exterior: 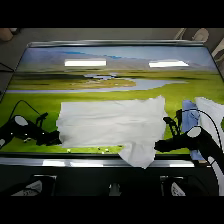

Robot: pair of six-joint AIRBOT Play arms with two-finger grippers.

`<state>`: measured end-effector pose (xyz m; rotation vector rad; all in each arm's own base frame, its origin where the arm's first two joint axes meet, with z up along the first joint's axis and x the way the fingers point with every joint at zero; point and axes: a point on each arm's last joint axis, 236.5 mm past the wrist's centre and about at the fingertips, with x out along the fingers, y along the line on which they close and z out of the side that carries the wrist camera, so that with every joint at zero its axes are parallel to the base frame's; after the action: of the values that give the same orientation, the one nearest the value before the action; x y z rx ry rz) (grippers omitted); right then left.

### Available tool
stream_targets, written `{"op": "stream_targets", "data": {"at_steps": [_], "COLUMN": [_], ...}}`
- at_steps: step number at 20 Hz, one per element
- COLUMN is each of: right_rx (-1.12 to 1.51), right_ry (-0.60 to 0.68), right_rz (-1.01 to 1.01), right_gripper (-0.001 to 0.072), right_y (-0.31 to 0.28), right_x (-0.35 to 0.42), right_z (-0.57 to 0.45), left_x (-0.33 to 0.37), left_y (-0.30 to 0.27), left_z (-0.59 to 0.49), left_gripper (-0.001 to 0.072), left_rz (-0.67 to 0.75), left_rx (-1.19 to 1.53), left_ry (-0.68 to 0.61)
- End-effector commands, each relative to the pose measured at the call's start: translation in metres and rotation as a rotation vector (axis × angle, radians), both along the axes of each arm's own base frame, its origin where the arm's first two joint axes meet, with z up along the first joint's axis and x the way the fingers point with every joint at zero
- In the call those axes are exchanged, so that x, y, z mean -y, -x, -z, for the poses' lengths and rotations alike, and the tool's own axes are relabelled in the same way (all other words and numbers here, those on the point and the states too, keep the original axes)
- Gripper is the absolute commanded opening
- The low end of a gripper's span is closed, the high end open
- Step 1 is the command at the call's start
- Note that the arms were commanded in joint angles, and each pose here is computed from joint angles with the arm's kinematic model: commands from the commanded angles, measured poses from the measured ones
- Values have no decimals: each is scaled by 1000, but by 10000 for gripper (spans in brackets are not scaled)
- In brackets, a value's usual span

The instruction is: Fold the shirts.

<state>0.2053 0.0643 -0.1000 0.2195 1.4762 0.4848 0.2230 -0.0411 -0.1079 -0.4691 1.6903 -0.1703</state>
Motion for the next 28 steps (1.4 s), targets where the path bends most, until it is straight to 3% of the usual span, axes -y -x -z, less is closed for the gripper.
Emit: {"op": "stream_targets", "data": {"at_steps": [1,6,9,16,17,18,19,20,21,23,25,28], "right_rx": [155,618,627,394,384,389,415,444,469,421,266,164], "right_ry": [10,157,163,-97,-93,-83,-69,-58,-37,87,208,140], "right_rz": [-84,9,56,202,205,208,194,148,66,-89,-108,-95], "right_gripper": [17,17,18,20,22,77,296,636,698,715,720,720], "right_y": [-33,-172,-226,-259,-259,-262,-265,-266,-264,-244,-214,-198], "right_x": [2,42,56,24,25,27,30,30,32,54,83,69], "right_z": [-36,-159,-151,-56,-49,-46,-47,-52,-60,-57,-36,-20], "left_x": [1,-14,-22,5,9,10,9,5,0,-12,-20,-14], "left_y": [-33,-127,-165,-216,-217,-218,-218,-220,-223,-229,-235,-236], "left_z": [-34,-126,-122,-58,-51,-46,-45,-47,-54,-76,-102,-136], "left_gripper": [24,21,22,27,80,252,533,686,684,654,654,639], "left_rz": [4,-89,-99,-182,-211,-233,-235,-239,-241,-245,-245,-222], "left_rx": [139,467,463,286,258,243,239,249,264,301,366,446], "left_ry": [10,-35,-31,181,201,209,208,206,206,208,198,188]}}
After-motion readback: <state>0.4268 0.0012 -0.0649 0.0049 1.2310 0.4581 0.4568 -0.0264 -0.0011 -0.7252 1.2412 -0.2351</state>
